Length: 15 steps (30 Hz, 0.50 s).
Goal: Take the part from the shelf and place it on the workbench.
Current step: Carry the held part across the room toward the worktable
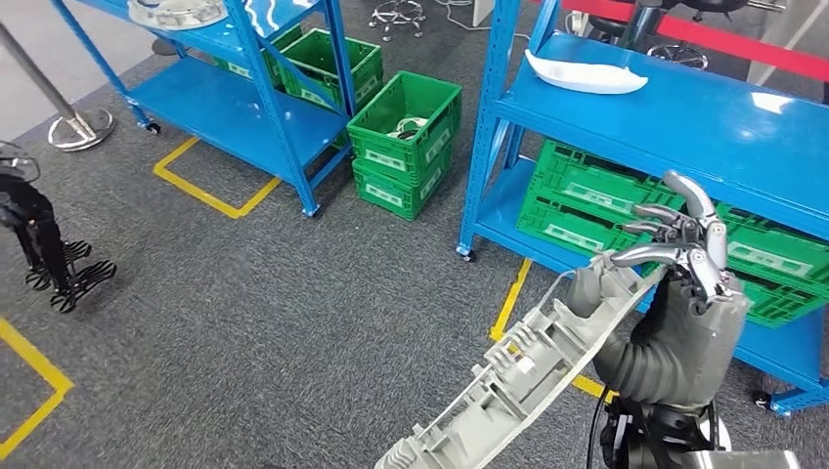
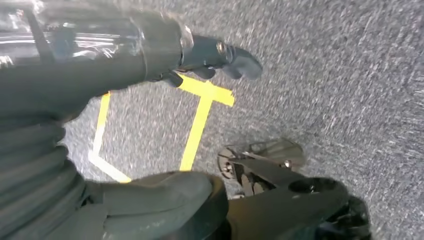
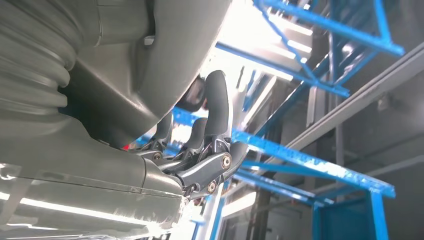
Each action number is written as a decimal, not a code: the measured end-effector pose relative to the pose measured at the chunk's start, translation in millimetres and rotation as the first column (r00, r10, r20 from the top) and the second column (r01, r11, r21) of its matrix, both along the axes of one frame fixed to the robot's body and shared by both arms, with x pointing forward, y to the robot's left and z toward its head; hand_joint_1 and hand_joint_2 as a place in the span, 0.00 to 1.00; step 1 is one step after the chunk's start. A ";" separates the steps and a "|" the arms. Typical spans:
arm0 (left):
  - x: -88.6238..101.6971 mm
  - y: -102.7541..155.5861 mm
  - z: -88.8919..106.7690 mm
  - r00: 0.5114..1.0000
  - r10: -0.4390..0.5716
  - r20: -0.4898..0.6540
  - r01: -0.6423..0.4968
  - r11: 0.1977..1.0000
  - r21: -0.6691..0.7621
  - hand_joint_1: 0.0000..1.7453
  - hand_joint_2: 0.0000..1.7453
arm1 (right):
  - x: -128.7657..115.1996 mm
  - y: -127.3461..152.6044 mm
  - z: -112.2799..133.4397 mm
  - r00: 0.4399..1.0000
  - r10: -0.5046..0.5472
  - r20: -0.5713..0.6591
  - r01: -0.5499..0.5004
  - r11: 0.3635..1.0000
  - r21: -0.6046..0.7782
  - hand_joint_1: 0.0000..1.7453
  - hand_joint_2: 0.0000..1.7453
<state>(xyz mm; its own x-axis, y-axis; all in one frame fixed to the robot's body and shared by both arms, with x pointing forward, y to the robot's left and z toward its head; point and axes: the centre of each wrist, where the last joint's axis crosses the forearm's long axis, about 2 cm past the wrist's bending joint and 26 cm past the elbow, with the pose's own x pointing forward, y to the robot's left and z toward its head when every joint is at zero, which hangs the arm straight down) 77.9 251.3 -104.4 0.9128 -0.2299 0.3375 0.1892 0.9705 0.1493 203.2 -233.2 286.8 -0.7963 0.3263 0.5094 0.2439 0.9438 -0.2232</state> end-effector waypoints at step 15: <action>1.0 -11.7 1.2 1.000 -0.016 -0.003 0.016 1.000 -0.014 0.00 1.00 | -4.7 -1.7 -3.4 1.000 -0.003 -0.018 0.003 1.000 0.009 1.00 1.00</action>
<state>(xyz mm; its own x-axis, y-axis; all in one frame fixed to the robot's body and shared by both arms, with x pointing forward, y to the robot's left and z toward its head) 78.9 239.6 -103.1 0.9101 -0.2393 0.3382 0.2048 0.9695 0.1349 198.6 -234.9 283.3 -0.7863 0.3236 0.5264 0.2426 0.9452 -0.2187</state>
